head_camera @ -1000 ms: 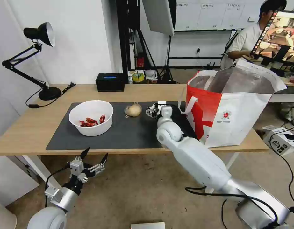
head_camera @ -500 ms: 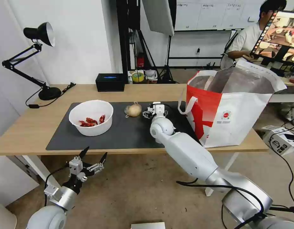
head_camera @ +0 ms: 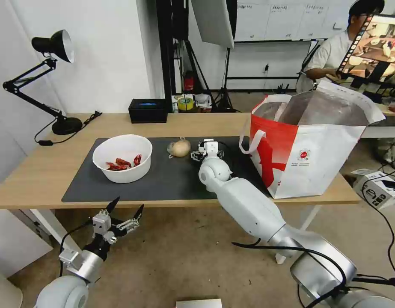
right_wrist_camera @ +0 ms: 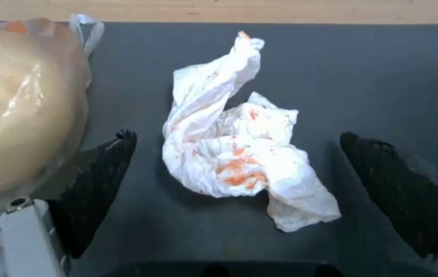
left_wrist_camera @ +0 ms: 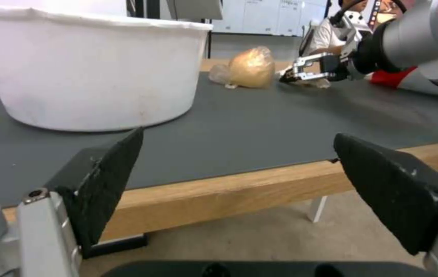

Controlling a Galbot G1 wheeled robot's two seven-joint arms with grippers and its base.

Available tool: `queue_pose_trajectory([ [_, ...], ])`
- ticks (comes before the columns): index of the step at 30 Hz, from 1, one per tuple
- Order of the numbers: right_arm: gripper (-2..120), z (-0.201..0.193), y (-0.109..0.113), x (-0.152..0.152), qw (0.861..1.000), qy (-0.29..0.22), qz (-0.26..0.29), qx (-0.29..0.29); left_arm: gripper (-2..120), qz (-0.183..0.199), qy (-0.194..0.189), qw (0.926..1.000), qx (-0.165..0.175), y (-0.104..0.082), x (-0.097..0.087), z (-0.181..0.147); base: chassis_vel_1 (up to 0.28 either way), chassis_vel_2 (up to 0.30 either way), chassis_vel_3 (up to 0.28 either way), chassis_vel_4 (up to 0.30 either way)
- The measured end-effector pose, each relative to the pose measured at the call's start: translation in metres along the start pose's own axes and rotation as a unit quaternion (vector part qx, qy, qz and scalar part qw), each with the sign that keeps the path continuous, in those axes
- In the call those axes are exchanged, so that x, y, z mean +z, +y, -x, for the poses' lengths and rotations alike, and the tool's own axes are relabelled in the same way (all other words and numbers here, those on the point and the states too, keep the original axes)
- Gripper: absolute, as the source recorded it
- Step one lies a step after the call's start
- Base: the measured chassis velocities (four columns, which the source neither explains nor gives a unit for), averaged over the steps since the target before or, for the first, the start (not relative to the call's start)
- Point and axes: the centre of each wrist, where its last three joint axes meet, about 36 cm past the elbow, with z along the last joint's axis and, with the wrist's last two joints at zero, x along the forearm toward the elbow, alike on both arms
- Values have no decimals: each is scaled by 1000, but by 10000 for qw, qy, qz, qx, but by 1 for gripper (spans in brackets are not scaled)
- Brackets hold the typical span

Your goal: Pick up the trash from the table and place it into the takeout bag.

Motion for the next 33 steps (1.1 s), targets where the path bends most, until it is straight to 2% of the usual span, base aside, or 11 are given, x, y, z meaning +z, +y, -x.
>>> queue_pose_trajectory([
  [7,99,3,0,-1,10000,22,44,-57,100,3,-6,10000,4,0,0,0,0,0,0,0],
  [10,82,2,1,-2,10000,2,60,-47,100,-12,-5,10000,-1,0,1,-1,0,0,0,0],
  [12,78,1,1,-3,10000,-5,64,-40,100,-19,-5,10000,-4,-1,1,-1,0,0,0,0],
  [14,67,0,0,-1,10000,4,67,-29,100,-33,-5,10000,-3,-2,3,-2,0,0,0,0],
  [19,53,0,-1,1,10000,10,80,-35,100,-36,-8,10000,4,-2,3,-1,0,0,0,0],
  [24,31,-1,-1,3,9999,20,98,-51,100,-29,-11,10000,16,-2,3,-1,0,0,0,0],
  [25,31,-1,-1,3,9999,20,98,-51,100,-29,-11,10000,16,-2,3,-1,0,0,0,0],
  [27,20,-1,-2,3,9999,3,123,-78,100,-28,-13,10000,17,-2,3,-1,0,0,0,0],
  [29,16,-1,-2,3,9998,-24,141,-99,100,-28,-17,10000,17,-2,3,-1,0,0,0,0],
  [32,1,-2,-4,3,9993,-214,210,-213,100,-31,-36,10000,16,-3,4,-1,0,0,0,0],
  [33,1,-2,-4,3,9993,-214,210,-213,100,-31,-36,10000,16,-3,4,-1,0,0,0,0],
])
